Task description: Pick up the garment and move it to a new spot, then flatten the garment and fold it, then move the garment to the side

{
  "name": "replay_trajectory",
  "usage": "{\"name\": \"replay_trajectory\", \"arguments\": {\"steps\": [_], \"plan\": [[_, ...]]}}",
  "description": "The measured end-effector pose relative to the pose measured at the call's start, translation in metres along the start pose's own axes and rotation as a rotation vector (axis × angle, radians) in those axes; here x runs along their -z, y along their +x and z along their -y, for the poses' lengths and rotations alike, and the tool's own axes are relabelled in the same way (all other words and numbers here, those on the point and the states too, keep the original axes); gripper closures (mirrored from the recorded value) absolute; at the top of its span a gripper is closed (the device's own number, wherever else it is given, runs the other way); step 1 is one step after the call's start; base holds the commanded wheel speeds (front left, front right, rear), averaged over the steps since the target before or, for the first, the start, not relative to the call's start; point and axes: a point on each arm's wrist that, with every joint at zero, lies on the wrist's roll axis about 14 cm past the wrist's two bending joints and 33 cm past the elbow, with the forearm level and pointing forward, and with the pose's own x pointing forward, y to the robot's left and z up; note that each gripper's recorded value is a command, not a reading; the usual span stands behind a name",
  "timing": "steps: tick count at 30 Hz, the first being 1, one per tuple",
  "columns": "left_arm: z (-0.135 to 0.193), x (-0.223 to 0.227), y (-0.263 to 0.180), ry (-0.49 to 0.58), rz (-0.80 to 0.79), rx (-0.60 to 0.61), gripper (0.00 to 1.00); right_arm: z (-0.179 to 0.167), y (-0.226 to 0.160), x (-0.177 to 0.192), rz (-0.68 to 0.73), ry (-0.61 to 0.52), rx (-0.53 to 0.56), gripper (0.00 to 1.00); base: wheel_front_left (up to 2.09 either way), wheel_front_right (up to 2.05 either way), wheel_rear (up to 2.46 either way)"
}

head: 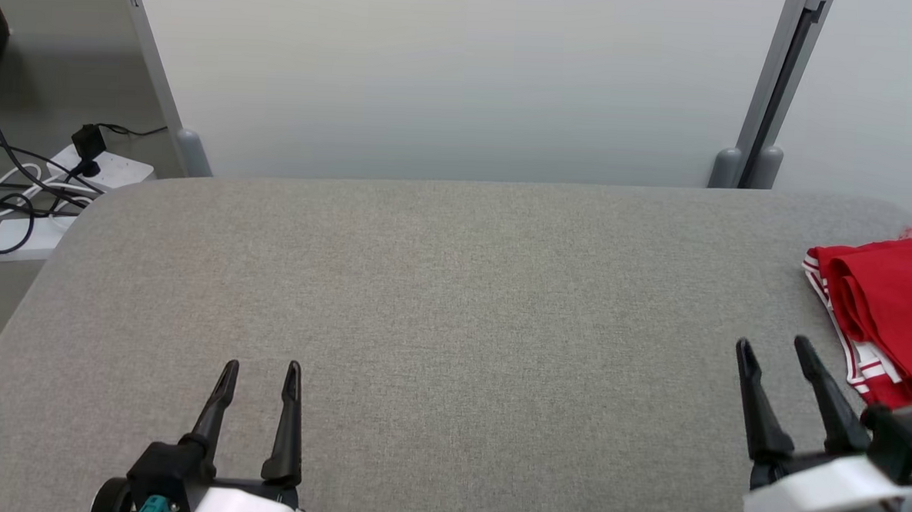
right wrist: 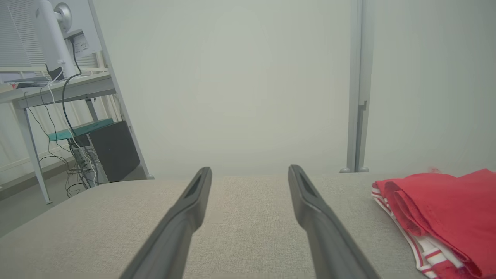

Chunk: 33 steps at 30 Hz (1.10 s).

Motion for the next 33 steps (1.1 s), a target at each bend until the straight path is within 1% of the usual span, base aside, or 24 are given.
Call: {"name": "replay_trajectory", "arguments": {"steps": [4,8,11,21,22,24,28,33], "plan": [[-0.004,0.003,-0.007,0.011,-0.008,-0.003,0.00,-0.001,-0.021,0.005,-0.006,0.012,0.019,0.00,0.00,0.00,0.00],[-0.001,-0.005,-0.006,0.031,0.017,0.020,0.00,0.000,-0.035,0.013,-0.032,0.003,0.032,0.00,0.00,0.00,0.00],[-0.002,0.001,-0.011,0.038,-0.004,0.022,0.00,0.000,-0.037,0.010,-0.023,-0.001,0.032,0.00,0.00,0.00,0.00],[-0.003,0.003,-0.012,0.055,-0.008,0.020,0.00,-0.002,-0.038,0.008,-0.012,0.010,0.036,0.00,0.00,0.00,0.00],[-0.005,0.003,-0.012,0.067,-0.007,0.013,1.00,-0.002,-0.039,0.009,-0.016,0.010,0.037,1.00,0.00,0.00,0.00],[-0.006,0.010,-0.015,0.072,-0.032,0.009,1.00,-0.001,-0.044,0.018,-0.045,0.022,0.048,1.00,0.00,0.00,0.00],[-0.012,0.039,-0.032,0.071,-0.129,-0.011,1.00,-0.001,-0.060,0.046,-0.130,0.051,0.077,1.00,0.00,0.00,0.00],[-0.016,0.049,-0.036,0.025,-0.171,-0.032,1.00,0.001,-0.063,0.052,-0.148,0.102,0.100,1.00,0.00,0.00,0.00]]}}
